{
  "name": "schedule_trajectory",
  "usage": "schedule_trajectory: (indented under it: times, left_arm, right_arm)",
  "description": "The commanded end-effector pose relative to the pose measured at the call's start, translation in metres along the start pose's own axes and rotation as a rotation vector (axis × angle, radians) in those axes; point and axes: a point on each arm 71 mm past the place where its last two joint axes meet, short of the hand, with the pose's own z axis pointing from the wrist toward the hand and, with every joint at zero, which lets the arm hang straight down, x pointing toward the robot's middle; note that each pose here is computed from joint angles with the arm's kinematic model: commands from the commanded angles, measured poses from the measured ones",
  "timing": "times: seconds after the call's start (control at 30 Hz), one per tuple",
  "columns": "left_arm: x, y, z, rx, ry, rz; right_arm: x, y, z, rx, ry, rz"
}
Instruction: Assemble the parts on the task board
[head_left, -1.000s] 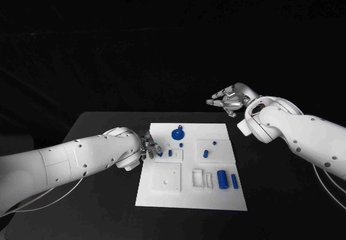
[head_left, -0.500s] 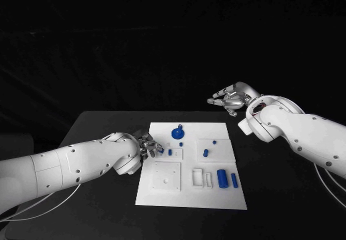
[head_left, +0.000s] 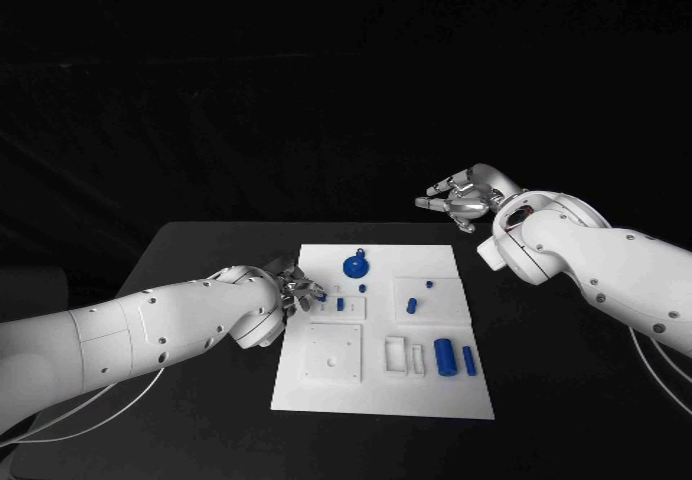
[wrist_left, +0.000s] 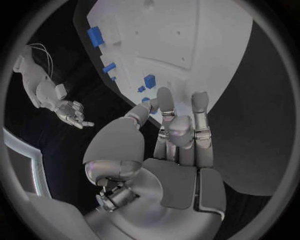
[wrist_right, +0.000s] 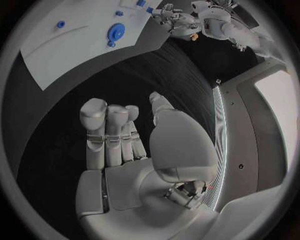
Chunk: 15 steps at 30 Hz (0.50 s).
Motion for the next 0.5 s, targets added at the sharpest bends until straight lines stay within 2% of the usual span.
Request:
schedule_trajectory:
  times: [0.03,0.23,0.5]
  left_arm:
    - [0.0031,0.0017,0.0015,-0.020,0.008,0.001]
    - [0.0079,0.0040,0.0033,-0.028,0.018,0.010]
    - [0.0141,0.0029,0.0028,-0.024,0.044,0.027]
  right_arm:
    - [0.001,0.001,0.000,-0.006,0.012,-0.004]
    - [0.001,0.001,0.000,-0.007,0.013,-0.004]
    - [0.001,0.000,0.000,-0.006,0.013,-0.004]
